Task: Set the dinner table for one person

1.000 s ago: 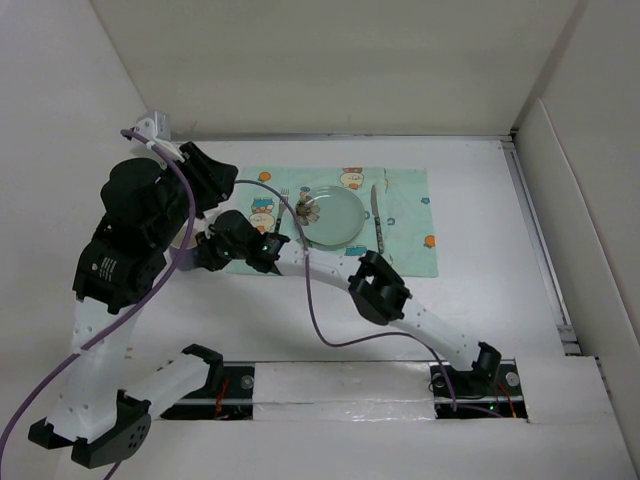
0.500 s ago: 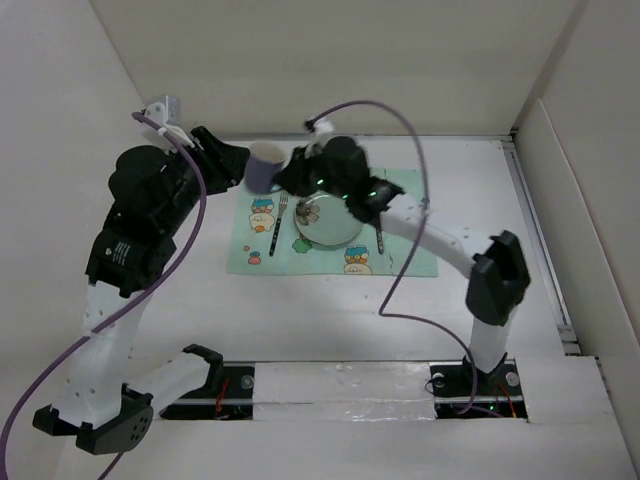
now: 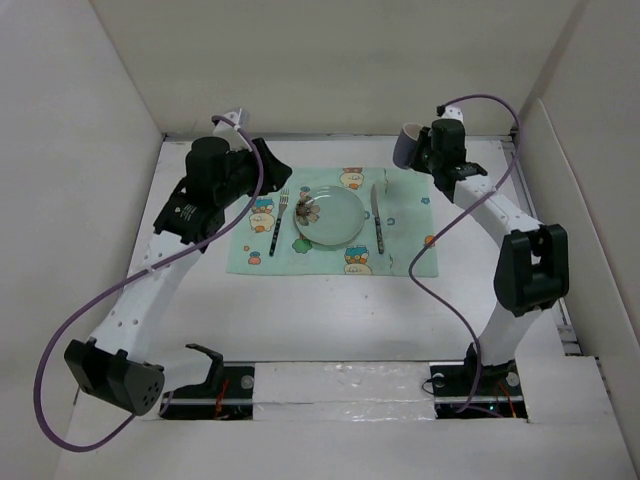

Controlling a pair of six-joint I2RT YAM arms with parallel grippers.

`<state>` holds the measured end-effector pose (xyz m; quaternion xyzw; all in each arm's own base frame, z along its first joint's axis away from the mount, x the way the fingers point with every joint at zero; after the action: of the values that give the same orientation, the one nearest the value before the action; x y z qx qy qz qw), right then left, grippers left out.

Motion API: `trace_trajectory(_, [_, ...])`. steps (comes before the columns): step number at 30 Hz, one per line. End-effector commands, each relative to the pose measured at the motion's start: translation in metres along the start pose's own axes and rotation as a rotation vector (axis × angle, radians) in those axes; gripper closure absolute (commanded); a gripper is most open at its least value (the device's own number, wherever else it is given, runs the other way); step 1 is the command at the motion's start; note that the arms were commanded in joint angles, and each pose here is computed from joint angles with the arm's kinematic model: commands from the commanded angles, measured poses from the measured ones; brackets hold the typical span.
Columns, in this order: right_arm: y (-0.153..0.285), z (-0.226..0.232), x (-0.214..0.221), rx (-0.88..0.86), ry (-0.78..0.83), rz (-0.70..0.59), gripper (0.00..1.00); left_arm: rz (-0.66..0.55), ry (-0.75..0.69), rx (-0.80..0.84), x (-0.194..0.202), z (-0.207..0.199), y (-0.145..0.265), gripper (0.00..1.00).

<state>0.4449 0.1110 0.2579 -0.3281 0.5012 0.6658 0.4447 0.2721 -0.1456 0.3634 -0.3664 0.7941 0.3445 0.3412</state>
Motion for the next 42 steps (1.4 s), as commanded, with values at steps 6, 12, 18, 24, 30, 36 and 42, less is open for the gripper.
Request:
trace_trajectory(6, [-0.035, -0.028, -0.011, 0.099, 0.028, -0.09, 1.0, -0.054, -0.048, 0.012, 0.001, 0.007, -0.006, 0.64])
trace_trajectory(12, [-0.063, -0.042, 0.006, 0.149, 0.066, -0.048, 1.0, -0.027, -0.046, -0.01, 0.009, 0.013, -0.015, 0.63])
trace_trajectory(18, [-0.075, -0.039, 0.013, 0.199, 0.072, -0.045, 1.0, -0.011, -0.035, -0.013, 0.011, 0.015, -0.021, 0.63])
trace_trajectory(24, [-0.074, -0.034, 0.017, 0.227, 0.089, -0.044, 1.0, -0.002, -0.017, -0.009, 0.014, 0.016, -0.024, 0.63])
trace_trajectory(30, [-0.069, -0.035, 0.035, 0.252, 0.086, 0.052, 0.7, -0.005, -0.005, -0.007, 0.017, 0.016, -0.021, 0.63])
trace_trajectory(36, [-0.054, -0.036, 0.038, 0.283, 0.071, 0.058, 0.47, -0.007, 0.002, -0.006, 0.018, 0.015, -0.015, 0.63])
trace_trajectory(42, [-0.034, -0.025, 0.027, 0.244, 0.031, 0.048, 0.28, -0.031, -0.002, -0.01, 0.007, 0.009, -0.008, 0.62])
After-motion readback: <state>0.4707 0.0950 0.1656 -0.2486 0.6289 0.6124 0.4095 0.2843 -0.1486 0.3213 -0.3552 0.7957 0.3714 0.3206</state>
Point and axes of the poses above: each gripper's point midway between its finger pads, its own y axis back along the fingers, its own z axis along the line the jaws close on, x = y × z, the point moved 8 cm from there along y, back along the fingers, and after that the axes turned 2 degrees about y, right-handed, at the moved point
